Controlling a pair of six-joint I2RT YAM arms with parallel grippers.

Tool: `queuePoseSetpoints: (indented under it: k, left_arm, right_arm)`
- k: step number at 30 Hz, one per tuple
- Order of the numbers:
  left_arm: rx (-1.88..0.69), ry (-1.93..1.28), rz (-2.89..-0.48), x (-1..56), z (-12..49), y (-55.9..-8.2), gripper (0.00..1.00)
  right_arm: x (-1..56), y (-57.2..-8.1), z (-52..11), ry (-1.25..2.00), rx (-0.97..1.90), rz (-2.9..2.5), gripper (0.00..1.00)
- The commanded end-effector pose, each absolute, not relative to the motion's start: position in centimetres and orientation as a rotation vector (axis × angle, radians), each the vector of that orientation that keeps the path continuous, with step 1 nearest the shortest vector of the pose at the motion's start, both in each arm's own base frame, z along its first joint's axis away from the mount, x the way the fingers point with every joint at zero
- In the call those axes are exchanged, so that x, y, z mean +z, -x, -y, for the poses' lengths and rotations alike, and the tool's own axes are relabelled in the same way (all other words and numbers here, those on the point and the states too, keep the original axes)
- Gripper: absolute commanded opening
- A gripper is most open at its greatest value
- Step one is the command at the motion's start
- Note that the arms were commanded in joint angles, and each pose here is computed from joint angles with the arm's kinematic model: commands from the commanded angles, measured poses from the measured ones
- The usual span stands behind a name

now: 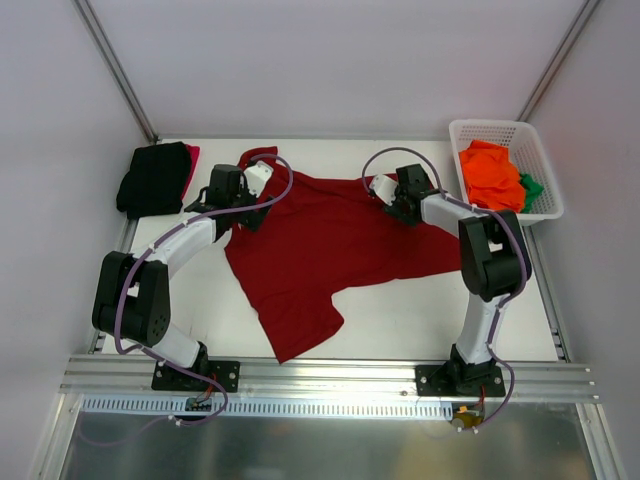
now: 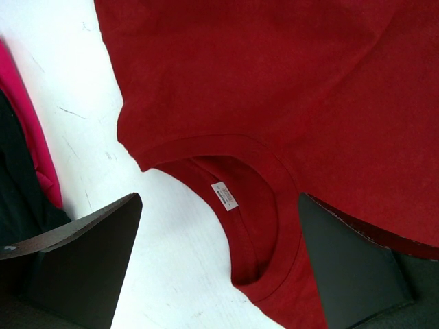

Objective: Fold and stack the t-shirts
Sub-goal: Flatten the tshirt out

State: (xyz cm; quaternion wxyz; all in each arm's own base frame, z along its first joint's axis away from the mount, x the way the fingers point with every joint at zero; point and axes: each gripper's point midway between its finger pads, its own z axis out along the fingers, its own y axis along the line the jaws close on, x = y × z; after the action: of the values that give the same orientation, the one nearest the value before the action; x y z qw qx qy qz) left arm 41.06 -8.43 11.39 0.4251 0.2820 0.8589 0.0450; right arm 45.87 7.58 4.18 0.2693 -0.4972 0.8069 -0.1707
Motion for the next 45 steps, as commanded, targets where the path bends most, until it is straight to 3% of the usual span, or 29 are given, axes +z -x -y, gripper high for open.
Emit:
queuePoseSetpoints:
  k: [1,7,21,30,32,37,42,45]
  left_arm:
    - [0.080,-0.689,-2.137,11.8,9.0,-41.3,0.99]
    - [0.087,-0.692,-2.139,11.7,8.9,-41.1,0.99]
    - [0.094,-0.697,-2.158,10.9,8.8,-41.1,0.99]
    - [0.114,-0.697,-2.166,10.7,8.5,-41.2,0.99]
    - [0.117,-0.695,-2.165,10.8,8.4,-41.2,0.99]
    - [0.116,-0.696,-2.159,11.0,8.5,-41.3,0.99]
    - [0.108,-0.698,-2.167,10.7,8.6,-41.3,0.99]
    - [0.112,-0.699,-2.170,10.6,8.5,-41.1,0.99]
  right_arm:
    - [4.2,-46.8,-7.2,1.340,-0.544,-2.135,0.48]
    - [3.2,-47.4,-7.2,1.344,-0.575,-2.121,0.31]
    - [5.5,-49.6,-8.9,1.251,-0.531,-2.009,0.36]
    - [4.0,-51.5,-8.5,1.300,-0.623,-1.949,0.37]
    - [3.6,-51.4,-8.6,1.309,-0.616,-1.955,0.39]
    - [3.7,-51.0,-8.5,1.292,-0.605,-1.967,0.67]
    - [4.3,-51.2,-8.6,1.273,-0.604,-1.960,0.73]
    - [3.9,-51.3,-8.7,1.286,-0.606,-1.965,0.67]
